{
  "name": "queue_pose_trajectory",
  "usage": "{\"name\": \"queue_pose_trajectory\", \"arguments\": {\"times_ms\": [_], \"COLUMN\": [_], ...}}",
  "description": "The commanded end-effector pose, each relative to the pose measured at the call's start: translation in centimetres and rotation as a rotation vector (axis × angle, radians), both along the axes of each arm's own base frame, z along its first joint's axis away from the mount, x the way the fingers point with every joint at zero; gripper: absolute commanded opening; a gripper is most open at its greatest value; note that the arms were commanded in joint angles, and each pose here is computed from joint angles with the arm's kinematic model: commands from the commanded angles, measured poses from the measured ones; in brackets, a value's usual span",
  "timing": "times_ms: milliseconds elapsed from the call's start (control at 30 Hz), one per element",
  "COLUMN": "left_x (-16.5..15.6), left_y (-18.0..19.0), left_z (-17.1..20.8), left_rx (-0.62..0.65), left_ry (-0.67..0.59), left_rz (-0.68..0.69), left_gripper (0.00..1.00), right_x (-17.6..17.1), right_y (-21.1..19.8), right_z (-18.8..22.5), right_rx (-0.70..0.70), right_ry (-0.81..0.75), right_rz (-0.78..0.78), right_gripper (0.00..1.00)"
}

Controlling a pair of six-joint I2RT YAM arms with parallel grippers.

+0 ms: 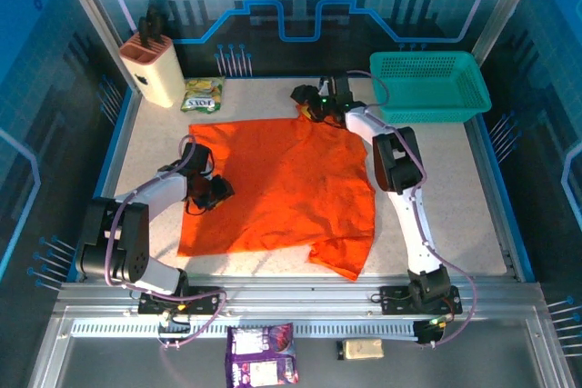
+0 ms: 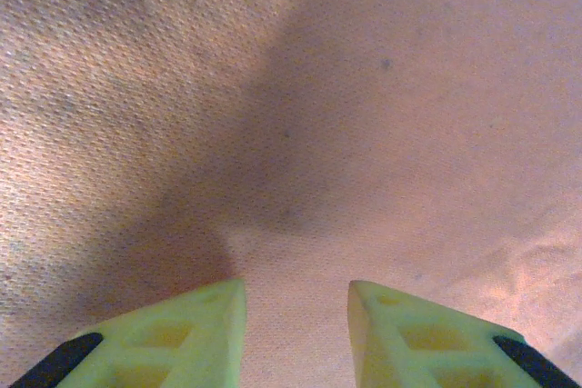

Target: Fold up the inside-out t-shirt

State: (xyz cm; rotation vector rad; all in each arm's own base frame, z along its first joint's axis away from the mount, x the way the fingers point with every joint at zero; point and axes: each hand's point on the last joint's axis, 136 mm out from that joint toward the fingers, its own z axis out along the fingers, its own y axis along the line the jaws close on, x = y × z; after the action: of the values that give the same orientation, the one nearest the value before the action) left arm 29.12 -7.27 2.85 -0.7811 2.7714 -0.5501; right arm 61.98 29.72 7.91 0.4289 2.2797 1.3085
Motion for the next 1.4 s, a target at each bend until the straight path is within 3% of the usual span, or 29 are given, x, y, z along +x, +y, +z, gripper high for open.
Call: {"name": "queue_pose_trajectory", "arguments": {"times_ms": [0,367,467,600,767,900,1200,1367], "left_x": [-0.3,-0.6,-0.3,0.5,1.6,2.7,6.3,7.8], "left_y": [0.0,1.0,1.1,1.1,1.1,1.2,2.1,2.9], "left_z": [0.3,0.8,1.2,2.4,3.9,5.0,7.7,8.1], "left_rx": [0.017,0.018,0.015,0.012,0.013,0.020,0.047,0.012], "left_ry": [0.022,0.008,-0.007,-0.048,-0.092,-0.128,-0.211,-0.213], "left_rz": [-0.031,-0.008,-0.004,0.002,-0.002,-0.002,0.006,0.032], "left_gripper": [0.36,0.37,0.37,0.37,0.37,0.37,0.37,0.37], "right_x": [0.5,1.5,2.6,3.0,1.6,-0.5,-7.0,-9.1], "right_y": [1.5,-0.1,-1.3,-2.4,-4.0,-6.7,-11.2,-12.3], "right_z": [-1.4,-4.7,-3.2,2.6,8.3,9.0,5.5,2.2], "right_rx": [0.015,-0.075,-0.096,-0.075,-0.101,-0.164,-0.393,-0.392], "right_ry": [0.008,0.058,0.036,-0.042,-0.116,-0.075,0.001,0.067], "right_rz": [0.017,-0.001,-0.013,0.005,0.014,0.004,0.042,0.045], "right_gripper": [0.69,0.69,0.69,0.69,0.69,0.68,0.67,0.67]}}
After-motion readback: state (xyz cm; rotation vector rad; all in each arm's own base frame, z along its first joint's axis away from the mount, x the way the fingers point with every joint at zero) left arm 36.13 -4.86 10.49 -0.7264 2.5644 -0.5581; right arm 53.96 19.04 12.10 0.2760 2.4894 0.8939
